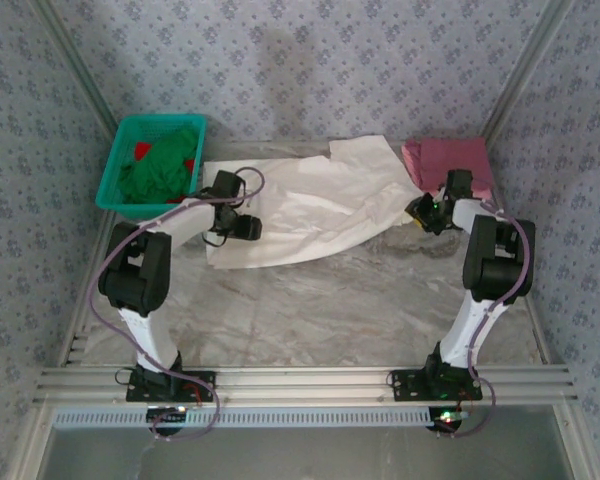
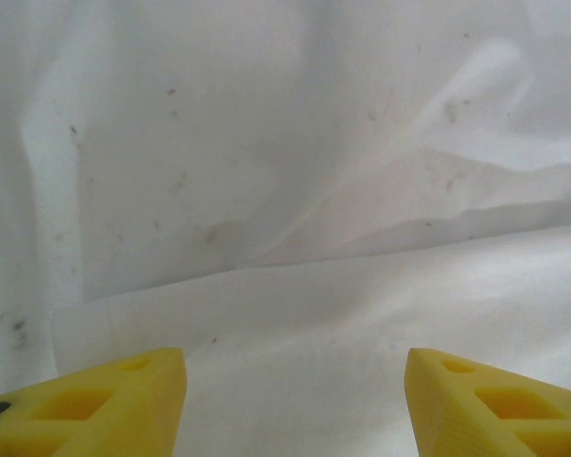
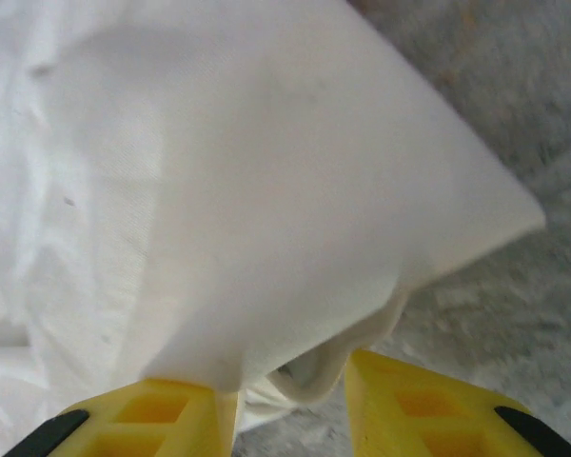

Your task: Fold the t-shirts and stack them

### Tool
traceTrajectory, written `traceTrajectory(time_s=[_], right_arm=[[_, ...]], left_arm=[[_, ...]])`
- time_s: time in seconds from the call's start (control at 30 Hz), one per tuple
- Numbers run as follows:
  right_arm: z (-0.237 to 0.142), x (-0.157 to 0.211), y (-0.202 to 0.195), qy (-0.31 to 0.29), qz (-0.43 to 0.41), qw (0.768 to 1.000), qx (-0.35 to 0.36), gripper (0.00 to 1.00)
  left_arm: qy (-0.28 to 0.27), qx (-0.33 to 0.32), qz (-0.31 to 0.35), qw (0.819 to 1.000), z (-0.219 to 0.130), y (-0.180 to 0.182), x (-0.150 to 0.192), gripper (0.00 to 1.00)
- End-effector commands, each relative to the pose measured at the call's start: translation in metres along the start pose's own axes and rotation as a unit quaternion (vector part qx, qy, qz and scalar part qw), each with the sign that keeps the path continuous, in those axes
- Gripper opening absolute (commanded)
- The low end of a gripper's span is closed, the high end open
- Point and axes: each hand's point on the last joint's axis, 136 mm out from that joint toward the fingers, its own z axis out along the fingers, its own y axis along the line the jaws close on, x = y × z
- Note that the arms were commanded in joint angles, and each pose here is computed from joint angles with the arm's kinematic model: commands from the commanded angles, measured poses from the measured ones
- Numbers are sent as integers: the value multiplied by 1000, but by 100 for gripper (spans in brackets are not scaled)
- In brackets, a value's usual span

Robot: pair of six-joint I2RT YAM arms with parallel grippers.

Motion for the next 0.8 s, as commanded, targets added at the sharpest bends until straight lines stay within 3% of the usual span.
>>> traceTrajectory(time_s=[0.0, 0.27, 0.37, 0.43, 0.47, 0.77], right_arm=[[-1, -24, 12, -22, 0, 1000, -13, 34], [16, -34, 13, -10, -9, 1000, 5, 20], [21, -29, 17, 4, -16, 1000, 6, 24], [20, -31, 25, -2, -28, 1000, 0, 4], [19, -31, 29, -1, -33, 999, -1, 0], [-39, -20, 87, -39, -100, 994, 21, 0]], left_arm=[[-3, 6, -8, 1000, -9, -1, 2, 62], [-2, 4, -6, 1000, -10, 0, 2, 62], [2, 4, -7, 1000, -9, 0, 5, 62], [4, 1, -8, 1000, -8, 2, 7, 63], [5, 1, -8, 1000, -8, 2, 8, 62], [-5, -4, -7, 1000, -17, 3, 6, 62]])
